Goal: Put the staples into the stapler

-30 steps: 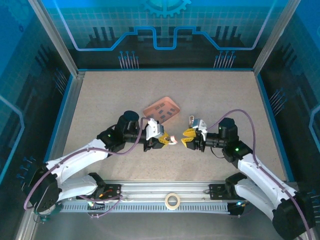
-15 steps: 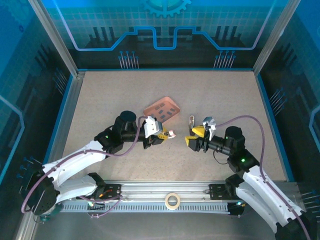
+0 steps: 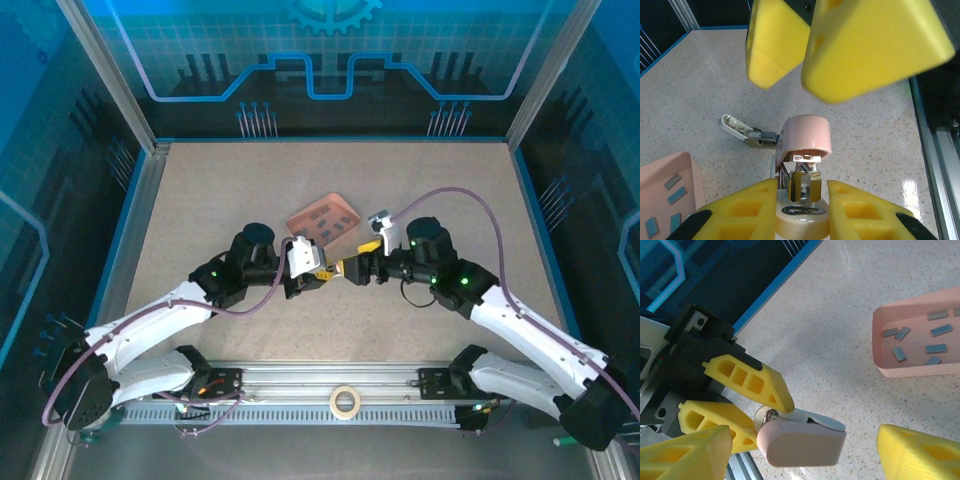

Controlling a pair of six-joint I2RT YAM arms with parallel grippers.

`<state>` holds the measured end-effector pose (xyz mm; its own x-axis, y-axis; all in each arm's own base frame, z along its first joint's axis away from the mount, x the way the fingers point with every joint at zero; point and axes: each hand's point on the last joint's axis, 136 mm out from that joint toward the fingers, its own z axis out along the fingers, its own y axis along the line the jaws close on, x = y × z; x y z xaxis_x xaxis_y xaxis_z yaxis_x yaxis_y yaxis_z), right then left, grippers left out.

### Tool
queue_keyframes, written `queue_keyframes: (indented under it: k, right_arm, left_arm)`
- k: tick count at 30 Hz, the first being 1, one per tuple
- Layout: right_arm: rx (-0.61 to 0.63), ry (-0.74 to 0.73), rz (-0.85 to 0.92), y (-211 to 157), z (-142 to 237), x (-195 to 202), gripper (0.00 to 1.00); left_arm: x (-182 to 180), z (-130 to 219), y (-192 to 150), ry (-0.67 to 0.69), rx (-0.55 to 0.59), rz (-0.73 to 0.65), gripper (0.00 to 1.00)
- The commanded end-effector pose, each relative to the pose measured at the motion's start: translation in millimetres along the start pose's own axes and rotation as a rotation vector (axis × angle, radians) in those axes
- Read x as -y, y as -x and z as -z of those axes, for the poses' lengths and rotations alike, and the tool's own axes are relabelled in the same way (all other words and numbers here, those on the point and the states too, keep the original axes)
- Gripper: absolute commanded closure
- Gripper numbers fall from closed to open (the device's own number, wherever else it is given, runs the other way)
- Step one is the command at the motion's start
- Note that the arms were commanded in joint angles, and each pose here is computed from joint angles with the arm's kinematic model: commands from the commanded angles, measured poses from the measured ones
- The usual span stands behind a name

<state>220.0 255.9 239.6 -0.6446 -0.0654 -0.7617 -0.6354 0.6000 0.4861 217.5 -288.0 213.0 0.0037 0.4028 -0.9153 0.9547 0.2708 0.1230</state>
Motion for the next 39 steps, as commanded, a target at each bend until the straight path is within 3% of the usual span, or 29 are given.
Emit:
queue_keyframes:
  k: [1,7,11,15,26,31,39]
  right_arm:
    - [-0.037,-0.012,0.005,-1,-4,-6,0.23]
    - [-0.100,-0.081,-0.004,-14,-11,5,0.25]
    - [-0.140,-0.182,-0.039,-23,-9,26,0.33]
    - [-0.114,-0.227,-0.110,-22,-4,43,0.38]
    - [-0.007,-0.233,-0.326,-31,-2,84,0.41]
    - [0.034,-0.216,-0.390,-34,-2,92,0.41]
    - [0.144,-0.185,-0.390,-7,28,73,0.30]
  left_arm:
    - [0,1,6,0.002,0.008,-0.035,1.00]
    - [1,1,9,0.000,0.018,-0.035,1.00]
    - [1,2,11,0.002,0.027,-0.038,1.00]
    - [2,3,14,0.000,0.036,-0.041,1.00]
    - [0,6,29,0.022,0.134,-0.010,1.00]
    - [-5,8,37,0.052,0.208,0.015,1.00]
    - [-22,7,26,0.182,0.241,-0.024,1.00]
